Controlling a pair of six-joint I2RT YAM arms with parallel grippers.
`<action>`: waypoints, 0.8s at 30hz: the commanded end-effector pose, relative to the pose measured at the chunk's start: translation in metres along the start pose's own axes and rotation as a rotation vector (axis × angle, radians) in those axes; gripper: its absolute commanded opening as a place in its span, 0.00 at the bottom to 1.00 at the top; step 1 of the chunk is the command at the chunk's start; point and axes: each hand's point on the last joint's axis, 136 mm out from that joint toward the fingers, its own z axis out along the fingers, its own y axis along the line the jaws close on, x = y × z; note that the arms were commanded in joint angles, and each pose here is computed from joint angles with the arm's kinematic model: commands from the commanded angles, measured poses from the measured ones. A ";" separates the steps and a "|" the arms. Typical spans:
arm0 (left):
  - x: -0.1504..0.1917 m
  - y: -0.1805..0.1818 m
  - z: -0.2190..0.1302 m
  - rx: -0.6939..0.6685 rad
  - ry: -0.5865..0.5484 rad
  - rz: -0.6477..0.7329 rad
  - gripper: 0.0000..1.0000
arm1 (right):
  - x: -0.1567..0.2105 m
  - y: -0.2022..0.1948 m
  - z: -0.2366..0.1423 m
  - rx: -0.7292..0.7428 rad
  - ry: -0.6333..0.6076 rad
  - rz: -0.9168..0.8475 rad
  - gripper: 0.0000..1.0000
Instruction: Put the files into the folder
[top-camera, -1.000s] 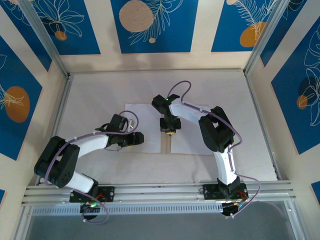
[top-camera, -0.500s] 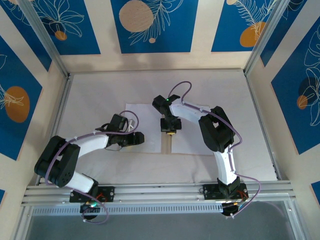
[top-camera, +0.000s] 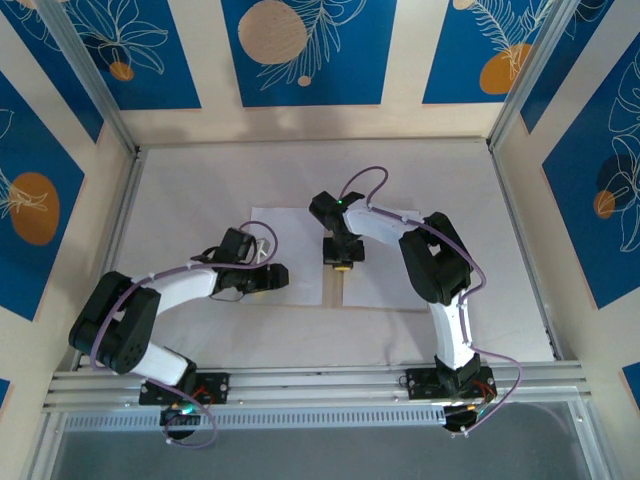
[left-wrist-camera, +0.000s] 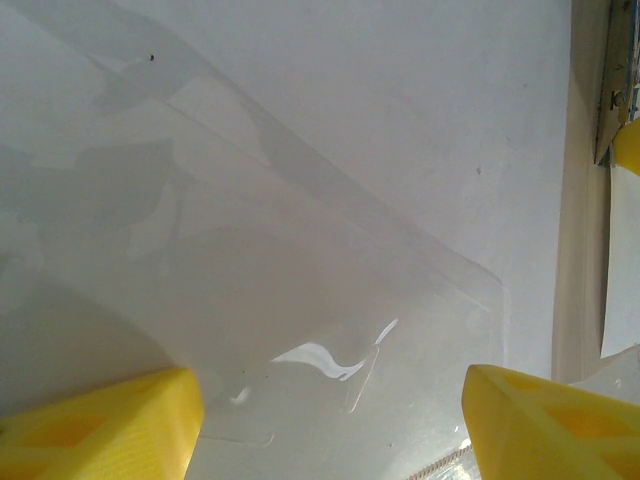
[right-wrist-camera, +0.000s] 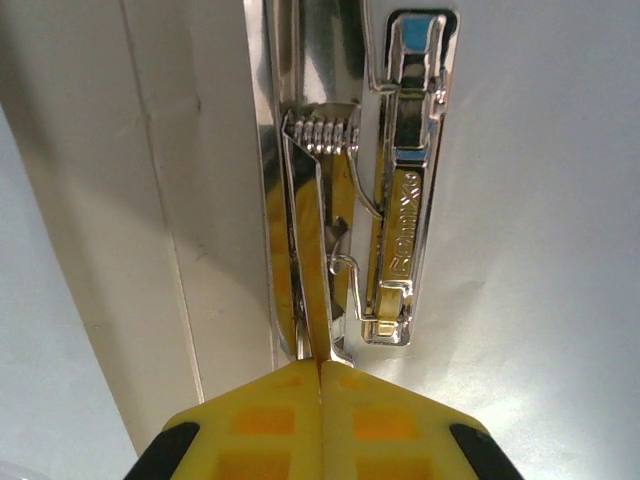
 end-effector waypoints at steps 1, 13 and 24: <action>0.025 0.023 0.006 -0.071 0.094 -0.060 0.72 | 0.016 -0.015 0.025 0.046 0.086 0.037 0.07; 0.025 0.023 0.006 -0.073 0.094 -0.062 0.72 | 0.007 -0.010 -0.007 -0.043 0.037 0.053 0.07; 0.025 0.024 0.007 -0.073 0.098 -0.063 0.72 | 0.005 -0.019 -0.011 -0.012 0.031 0.051 0.07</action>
